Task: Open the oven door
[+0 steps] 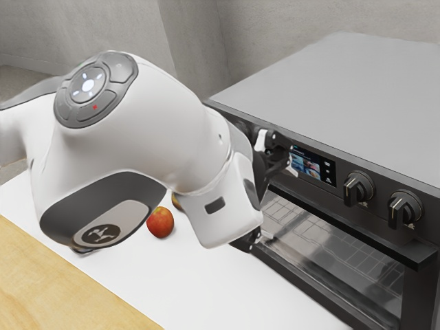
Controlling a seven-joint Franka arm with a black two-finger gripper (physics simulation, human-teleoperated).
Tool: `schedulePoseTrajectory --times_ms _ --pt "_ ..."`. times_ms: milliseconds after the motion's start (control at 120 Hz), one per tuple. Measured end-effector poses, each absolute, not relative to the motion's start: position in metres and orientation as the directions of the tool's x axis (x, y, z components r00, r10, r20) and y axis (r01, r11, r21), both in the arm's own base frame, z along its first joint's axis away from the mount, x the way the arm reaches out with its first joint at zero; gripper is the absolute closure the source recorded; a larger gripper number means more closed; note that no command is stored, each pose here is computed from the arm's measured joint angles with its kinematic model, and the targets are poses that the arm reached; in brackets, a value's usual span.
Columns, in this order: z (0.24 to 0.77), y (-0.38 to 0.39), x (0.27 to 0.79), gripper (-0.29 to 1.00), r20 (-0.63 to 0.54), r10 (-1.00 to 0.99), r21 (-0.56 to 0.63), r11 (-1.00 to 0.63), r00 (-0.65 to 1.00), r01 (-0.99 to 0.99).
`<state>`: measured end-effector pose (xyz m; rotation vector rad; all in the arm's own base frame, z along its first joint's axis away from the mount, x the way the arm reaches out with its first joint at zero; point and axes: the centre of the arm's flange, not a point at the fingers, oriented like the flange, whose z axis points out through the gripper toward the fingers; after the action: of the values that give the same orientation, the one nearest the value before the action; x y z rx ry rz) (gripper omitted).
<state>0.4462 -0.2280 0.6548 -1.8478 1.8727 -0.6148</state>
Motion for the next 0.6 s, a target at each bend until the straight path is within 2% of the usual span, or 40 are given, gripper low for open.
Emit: schedulePoseTrajectory --times_ms 600 --pt "0.626 -0.221 0.45 0.0 -0.022 -0.997 -0.583 0.073 -0.074 -0.809"
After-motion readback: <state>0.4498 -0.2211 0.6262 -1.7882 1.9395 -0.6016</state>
